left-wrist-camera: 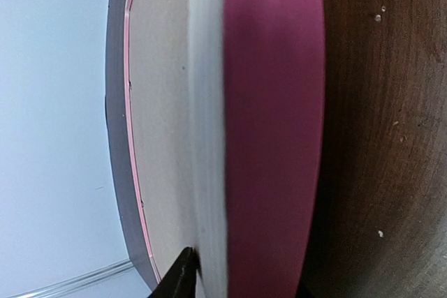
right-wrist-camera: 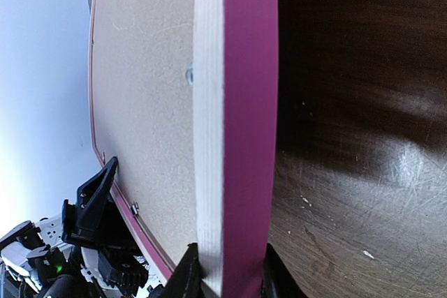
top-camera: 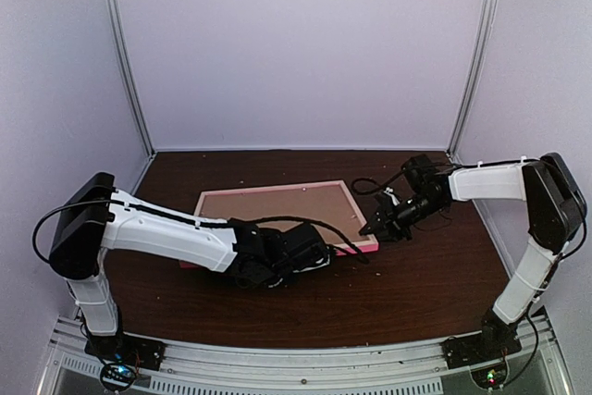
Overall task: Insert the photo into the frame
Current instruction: Pass from the right arm to the left, then pass from the left arm to the right
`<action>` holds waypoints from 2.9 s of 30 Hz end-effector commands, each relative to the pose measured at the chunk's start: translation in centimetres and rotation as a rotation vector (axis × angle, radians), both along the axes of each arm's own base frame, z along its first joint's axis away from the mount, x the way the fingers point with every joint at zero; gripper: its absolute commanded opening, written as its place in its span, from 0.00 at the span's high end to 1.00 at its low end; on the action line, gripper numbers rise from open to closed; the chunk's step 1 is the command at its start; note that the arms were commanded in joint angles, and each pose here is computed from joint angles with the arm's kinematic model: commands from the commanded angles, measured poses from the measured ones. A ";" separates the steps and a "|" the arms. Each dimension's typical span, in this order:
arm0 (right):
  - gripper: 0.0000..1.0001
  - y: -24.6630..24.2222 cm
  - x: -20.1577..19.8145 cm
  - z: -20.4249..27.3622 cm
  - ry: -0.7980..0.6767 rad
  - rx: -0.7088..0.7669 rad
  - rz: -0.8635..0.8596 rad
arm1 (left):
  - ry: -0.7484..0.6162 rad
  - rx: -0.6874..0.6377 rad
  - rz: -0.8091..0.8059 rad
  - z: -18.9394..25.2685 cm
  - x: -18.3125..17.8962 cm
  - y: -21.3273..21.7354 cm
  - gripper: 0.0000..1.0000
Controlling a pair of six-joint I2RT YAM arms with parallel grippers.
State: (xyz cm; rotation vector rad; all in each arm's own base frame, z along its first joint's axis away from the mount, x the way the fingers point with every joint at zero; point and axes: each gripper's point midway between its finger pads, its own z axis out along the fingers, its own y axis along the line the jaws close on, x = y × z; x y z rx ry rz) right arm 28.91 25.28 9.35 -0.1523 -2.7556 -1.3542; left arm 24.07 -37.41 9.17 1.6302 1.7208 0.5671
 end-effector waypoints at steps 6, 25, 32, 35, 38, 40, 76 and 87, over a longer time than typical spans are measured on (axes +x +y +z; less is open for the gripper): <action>0.46 -0.5 0.6 1.7 -0.086 -0.044 0.028 | -0.046 -0.104 0.011 4.1 1.0 -0.9 0.79; 0.31 -5.9 6.7 12.7 -0.335 -0.057 -0.061 | -0.085 -0.131 -0.019 11.9 1.7 -2.8 1.00; 0.30 -7.7 7.7 15.6 -0.406 -0.037 -0.105 | -0.054 -0.165 -0.017 16.4 2.2 -3.7 1.00; 0.30 -8.0 8.0 16.2 -0.422 -0.026 -0.116 | -0.029 -0.209 0.001 18.7 2.7 -3.6 1.00; 0.30 -8.1 8.1 16.3 -0.424 -0.017 -0.119 | -0.003 -0.262 0.014 21.2 3.1 -3.5 1.00; 0.30 -8.5 8.3 16.5 -0.433 -0.018 -0.128 | 0.019 -0.318 0.024 23.1 3.4 -3.3 1.00; 0.25 -8.8 7.2 19.6 -0.589 0.018 -0.132 | 0.658 -0.873 -0.007 32.5 2.2 2.0 1.00; 0.14 -4.4 4.5 23.4 -0.978 0.090 0.106 | 0.707 -0.731 -0.036 29.0 2.1 1.9 1.00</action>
